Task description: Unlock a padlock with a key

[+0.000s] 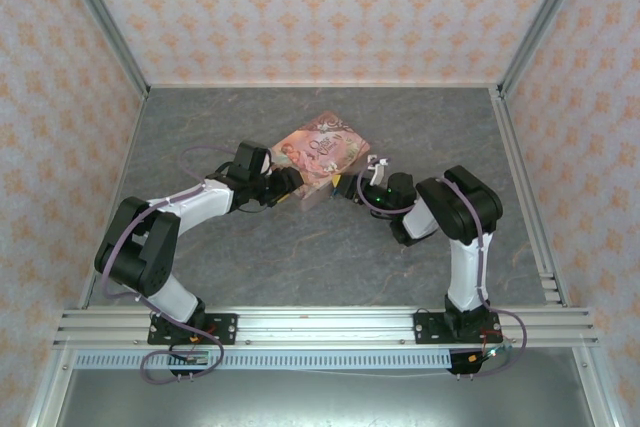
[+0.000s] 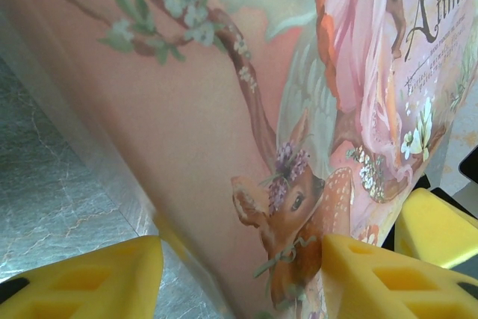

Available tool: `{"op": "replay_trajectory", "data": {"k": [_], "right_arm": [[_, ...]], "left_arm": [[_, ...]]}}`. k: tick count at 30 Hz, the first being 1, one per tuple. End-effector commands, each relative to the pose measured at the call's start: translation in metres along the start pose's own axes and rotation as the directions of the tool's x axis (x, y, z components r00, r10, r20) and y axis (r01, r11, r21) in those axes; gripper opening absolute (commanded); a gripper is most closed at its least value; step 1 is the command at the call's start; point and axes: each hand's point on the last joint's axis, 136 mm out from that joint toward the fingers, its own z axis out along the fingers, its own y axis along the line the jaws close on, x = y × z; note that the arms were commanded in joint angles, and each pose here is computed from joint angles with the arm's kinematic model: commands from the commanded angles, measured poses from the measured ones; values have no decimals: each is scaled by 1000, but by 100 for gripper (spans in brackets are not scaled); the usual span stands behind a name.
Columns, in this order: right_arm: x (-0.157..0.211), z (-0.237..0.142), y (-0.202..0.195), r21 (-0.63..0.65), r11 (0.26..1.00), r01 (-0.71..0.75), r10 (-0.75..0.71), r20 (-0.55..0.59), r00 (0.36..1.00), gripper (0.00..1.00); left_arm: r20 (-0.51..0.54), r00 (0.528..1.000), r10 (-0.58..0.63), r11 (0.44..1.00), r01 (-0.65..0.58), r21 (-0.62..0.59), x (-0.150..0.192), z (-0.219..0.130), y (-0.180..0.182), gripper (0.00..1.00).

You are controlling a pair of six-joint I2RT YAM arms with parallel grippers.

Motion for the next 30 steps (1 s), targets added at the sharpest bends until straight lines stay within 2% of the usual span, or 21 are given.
{"op": "replay_trajectory", "data": {"k": [1,5,12,17,30], "right_arm": [[5,0,15,-69,997,38,-41,-36,999,49],[13,-2,9,-54,998,33,-36,-59,998,47],[18,1,6,-56,998,29,-34,-79,996,55],[18,5,5,-63,998,27,-33,-88,996,55],[14,-8,9,-63,996,62,-66,-64,996,37]], "left_arm": [[-78,995,-54,983,39,-180,30,3,48,57],[-79,995,-54,983,39,-181,31,3,49,57],[-74,996,-50,982,35,-188,30,2,49,57],[-73,996,-49,981,34,-193,29,2,50,57],[-70,997,-44,980,29,-196,28,1,49,57]]}}
